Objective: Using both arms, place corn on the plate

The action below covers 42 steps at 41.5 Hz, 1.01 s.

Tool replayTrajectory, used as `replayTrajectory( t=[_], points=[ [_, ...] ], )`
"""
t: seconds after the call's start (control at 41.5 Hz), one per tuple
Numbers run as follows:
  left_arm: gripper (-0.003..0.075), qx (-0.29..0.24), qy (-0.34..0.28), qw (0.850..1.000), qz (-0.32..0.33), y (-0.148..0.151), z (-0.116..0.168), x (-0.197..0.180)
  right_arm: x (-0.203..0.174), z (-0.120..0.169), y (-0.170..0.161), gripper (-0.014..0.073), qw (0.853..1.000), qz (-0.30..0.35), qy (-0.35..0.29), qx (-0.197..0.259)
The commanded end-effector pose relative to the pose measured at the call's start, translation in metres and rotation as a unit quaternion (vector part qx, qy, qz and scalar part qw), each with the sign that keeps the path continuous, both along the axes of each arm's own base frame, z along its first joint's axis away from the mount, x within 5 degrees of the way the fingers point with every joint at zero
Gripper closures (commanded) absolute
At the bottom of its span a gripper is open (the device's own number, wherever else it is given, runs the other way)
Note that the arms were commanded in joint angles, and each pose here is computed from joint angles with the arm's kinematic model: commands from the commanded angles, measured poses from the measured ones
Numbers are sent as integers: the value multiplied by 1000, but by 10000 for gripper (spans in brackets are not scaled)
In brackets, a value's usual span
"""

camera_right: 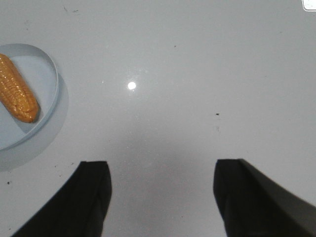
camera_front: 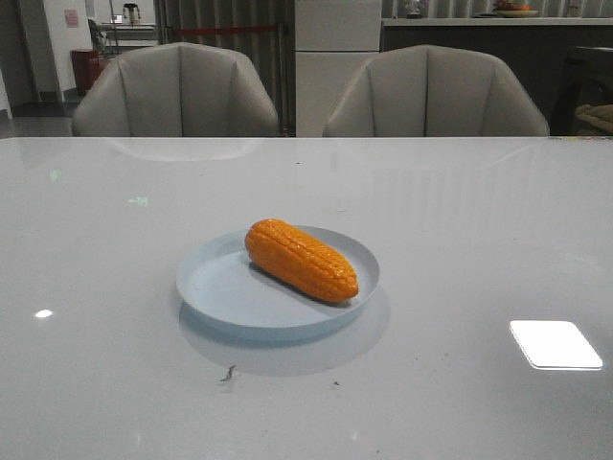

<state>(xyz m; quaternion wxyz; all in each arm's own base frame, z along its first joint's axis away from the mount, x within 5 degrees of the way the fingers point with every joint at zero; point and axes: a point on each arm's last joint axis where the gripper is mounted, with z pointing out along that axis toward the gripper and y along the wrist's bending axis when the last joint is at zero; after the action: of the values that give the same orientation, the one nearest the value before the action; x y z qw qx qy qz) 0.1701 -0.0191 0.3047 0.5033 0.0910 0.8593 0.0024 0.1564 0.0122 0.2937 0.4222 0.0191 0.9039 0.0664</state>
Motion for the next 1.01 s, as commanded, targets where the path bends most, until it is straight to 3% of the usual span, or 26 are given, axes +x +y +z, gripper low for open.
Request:
replayTrajectory(
  t=[0.0, 0.337, 0.602, 0.819, 0.987],
  points=[
    [626, -11, -53, 999, 2, 0, 17, 3, 4, 15, -1, 46, 999, -5, -52, 3],
    [626, -10, -55, 998, 0, 0, 17, 2, 4, 15, -1, 46, 999, -5, -52, 3],
    [626, -20, -131, 991, -2, 3, 18, -31, 4, 15, -1, 46, 999, -5, -52, 3],
    [626, -40, -284, 958, -10, 6, 4, -65, 4, 15, -1, 46, 999, -5, -52, 3],
    [626, -59, -352, 934, -9, 9, -18, -88, 4, 15, -1, 46, 999, -5, -52, 3]
  ],
)
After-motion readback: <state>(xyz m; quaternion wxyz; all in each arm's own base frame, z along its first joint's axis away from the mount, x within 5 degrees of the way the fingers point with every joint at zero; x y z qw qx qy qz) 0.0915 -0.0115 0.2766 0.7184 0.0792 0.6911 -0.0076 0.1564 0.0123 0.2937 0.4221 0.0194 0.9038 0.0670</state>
